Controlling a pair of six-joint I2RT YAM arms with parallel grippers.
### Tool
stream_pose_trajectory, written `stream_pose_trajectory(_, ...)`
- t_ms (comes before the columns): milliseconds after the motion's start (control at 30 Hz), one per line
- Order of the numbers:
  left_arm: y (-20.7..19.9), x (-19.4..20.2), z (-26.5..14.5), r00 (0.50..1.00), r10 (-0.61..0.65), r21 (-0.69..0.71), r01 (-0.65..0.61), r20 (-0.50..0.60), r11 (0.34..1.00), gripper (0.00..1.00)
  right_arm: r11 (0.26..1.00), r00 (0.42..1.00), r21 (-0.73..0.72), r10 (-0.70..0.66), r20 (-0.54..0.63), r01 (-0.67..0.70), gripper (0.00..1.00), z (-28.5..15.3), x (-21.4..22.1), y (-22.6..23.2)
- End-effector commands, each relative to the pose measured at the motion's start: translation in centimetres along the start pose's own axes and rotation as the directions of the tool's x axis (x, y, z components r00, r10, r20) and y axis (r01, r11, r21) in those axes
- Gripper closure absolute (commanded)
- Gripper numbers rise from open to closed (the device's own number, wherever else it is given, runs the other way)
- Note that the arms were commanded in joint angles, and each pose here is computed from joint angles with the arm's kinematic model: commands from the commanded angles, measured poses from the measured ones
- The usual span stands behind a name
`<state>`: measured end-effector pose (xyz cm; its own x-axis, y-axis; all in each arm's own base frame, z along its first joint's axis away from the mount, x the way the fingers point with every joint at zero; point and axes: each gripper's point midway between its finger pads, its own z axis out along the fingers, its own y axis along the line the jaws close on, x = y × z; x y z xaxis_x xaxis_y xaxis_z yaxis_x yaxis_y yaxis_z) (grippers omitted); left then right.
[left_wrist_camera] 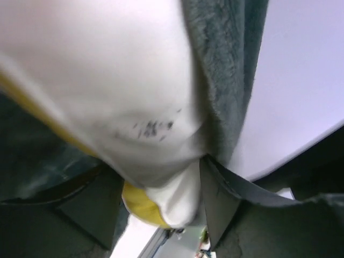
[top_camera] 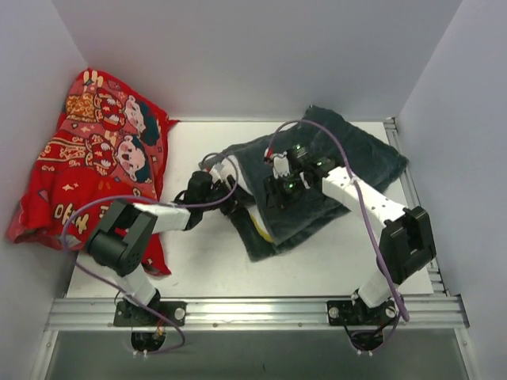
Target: Put the pillow into the pillowcase
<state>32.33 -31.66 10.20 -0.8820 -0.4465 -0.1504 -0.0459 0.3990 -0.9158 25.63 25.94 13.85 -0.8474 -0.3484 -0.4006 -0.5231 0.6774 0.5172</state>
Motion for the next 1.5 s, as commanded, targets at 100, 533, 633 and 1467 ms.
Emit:
stream_pose_trajectory(100, 0.8, -1.8, -8.3, 0.985, 0.17, -0.084, -0.168, 0.02, 0.982, 0.31, 0.924, 0.981, 0.329, -0.181, -0.068, 0.194, 0.24, 0.0, -1.0, -1.6)
stream_pose_trajectory(533, 8.3, -1.9, -12.0, 0.99, 0.139, -0.328, -0.124, 0.024, 0.937, 0.26, 0.747, 0.951, 0.596, -0.167, -0.261, 0.294, 0.01, 7.3, -1.9, -5.9)
stream_pose_trajectory(633, 8.5, -3.1, -10.3, 0.985, 0.168, -0.305, -0.15, 0.033, 0.94, 0.27, 0.773, 0.957, 0.58, -0.122, -0.263, 0.258, 0.39, 7.5, -1.8, -7.1)
stream_pose_trajectory(1467, 3.4, -5.8, -17.2, 0.96, 0.26, -0.39, -0.282, -0.108, 0.877, 1.0, 0.782, 0.983, 0.599, -0.102, -0.151, 0.173, 1.0, 1.4, -0.9, -11.3)
